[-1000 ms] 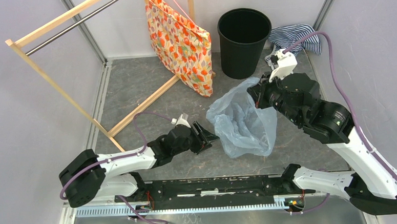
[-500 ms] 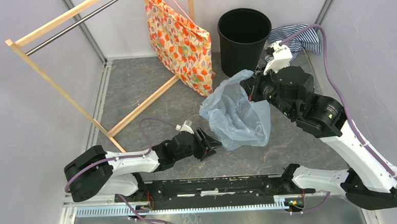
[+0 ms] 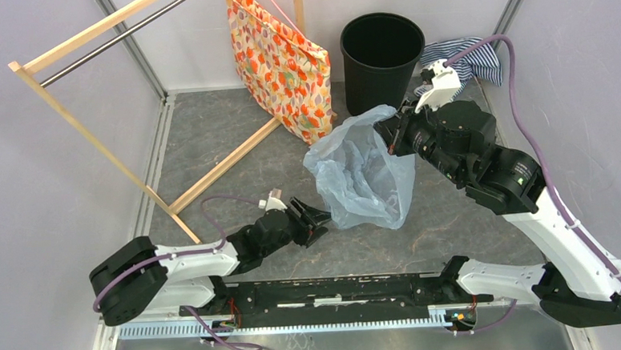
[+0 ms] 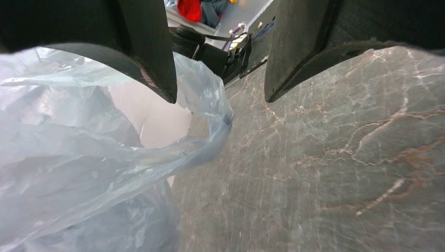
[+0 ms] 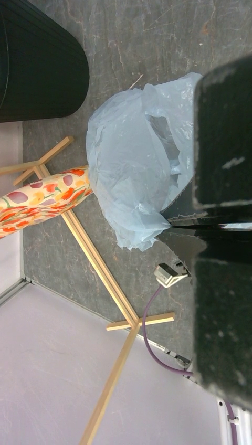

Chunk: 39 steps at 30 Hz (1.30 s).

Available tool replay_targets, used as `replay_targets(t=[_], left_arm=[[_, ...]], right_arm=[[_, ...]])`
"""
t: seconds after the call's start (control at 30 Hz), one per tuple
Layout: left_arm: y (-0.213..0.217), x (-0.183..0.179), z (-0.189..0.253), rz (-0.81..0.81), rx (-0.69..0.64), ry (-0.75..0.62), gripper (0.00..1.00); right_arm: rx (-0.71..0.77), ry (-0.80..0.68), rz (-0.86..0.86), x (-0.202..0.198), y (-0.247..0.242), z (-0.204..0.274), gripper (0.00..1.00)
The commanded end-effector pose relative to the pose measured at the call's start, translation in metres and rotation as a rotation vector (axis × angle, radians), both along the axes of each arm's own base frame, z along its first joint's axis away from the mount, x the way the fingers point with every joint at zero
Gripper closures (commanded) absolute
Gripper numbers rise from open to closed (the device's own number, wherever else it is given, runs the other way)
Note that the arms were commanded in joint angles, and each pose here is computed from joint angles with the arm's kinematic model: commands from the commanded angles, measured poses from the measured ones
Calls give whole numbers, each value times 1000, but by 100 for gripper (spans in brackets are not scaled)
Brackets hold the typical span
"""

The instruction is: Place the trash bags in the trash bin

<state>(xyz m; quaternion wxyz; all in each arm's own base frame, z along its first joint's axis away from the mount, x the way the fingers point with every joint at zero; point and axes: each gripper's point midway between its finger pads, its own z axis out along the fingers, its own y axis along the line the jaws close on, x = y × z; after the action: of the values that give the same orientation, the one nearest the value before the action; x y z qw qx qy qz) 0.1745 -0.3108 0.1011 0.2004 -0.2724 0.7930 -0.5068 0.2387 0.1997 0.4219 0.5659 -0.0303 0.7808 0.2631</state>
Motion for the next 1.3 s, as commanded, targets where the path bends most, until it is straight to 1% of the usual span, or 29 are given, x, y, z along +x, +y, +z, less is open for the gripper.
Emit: replay_targets(t=[0.0,0.33,0.6,0.8,1.03,1.27], left_arm=[[19,13,12,118,-62,-11,32],[10,27,18,104,-65,-19,30],[-2,32,23,82,-120,-32,29],[-13,32,29,43,-136,-41,30],[-22,29,23,16,-144,-19,30],[-24,28,15,44,-205,42,37]], right_arm=[[74,-44,2,-3,0,24,100],[101,-34,28,-3,9,23,100],[105,-25,38,-3,12,21,100],[109,-23,36,-4,12,19,100],[111,-21,35,-3,12,19,100],[109,-26,27,-2,11,19,100]])
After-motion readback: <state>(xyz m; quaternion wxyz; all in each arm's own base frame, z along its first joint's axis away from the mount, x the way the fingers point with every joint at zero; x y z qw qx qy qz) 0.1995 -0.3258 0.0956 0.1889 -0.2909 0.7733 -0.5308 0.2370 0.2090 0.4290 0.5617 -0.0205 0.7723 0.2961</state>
